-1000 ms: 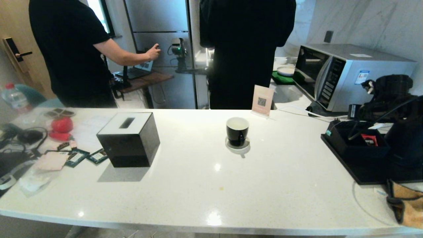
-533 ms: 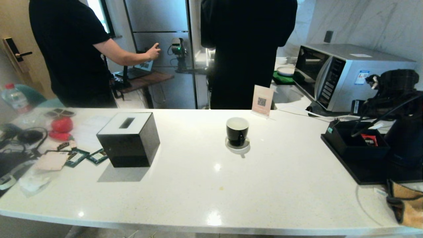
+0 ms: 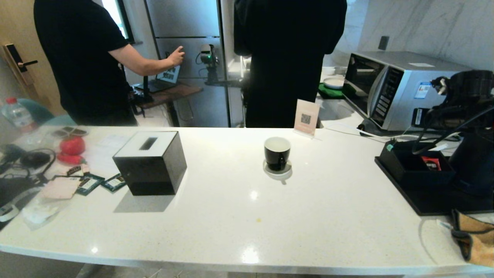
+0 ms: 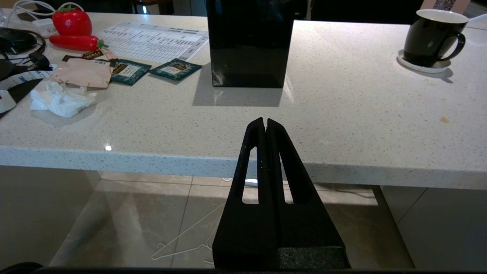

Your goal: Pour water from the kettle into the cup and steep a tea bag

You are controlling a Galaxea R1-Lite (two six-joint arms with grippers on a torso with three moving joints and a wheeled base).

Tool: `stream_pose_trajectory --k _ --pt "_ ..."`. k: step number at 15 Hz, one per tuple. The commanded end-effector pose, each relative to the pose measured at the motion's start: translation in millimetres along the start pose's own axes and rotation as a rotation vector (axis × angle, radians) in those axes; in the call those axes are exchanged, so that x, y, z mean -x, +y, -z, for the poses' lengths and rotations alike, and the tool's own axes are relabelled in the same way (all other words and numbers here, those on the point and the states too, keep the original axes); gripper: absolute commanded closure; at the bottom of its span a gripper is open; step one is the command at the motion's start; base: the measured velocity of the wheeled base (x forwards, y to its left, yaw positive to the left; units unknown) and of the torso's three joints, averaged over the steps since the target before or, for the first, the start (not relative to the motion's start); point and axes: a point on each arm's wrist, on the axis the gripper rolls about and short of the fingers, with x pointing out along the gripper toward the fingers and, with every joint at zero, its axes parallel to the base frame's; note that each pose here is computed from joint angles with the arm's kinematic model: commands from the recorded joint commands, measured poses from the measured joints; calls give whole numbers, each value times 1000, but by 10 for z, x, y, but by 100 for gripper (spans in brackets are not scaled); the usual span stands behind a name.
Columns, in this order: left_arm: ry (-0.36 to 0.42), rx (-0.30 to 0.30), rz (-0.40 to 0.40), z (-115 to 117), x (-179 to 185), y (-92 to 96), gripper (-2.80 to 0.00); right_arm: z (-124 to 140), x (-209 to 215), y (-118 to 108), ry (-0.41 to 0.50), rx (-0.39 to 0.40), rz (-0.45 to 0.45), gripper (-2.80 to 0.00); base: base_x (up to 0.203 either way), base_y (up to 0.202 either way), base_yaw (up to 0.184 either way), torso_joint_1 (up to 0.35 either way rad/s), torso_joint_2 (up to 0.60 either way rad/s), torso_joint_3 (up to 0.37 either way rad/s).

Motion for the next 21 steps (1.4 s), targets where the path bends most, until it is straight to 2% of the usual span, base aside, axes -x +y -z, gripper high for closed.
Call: stream_pose_trajectory --k 1,9,21 --pt "1 0 0 -1 -1 0 0 -72 144 80 -25 6 -20 0 0 0 0 0 0 0" --pt "0 0 0 0 0 0 0 -156 659 453 -63 39 -121 0 0 0 0 0 0 0" --pt "1 0 0 -1 -1 0 0 -279 1388 1369 -154 88 -408 0 0 0 0 0 0 0"
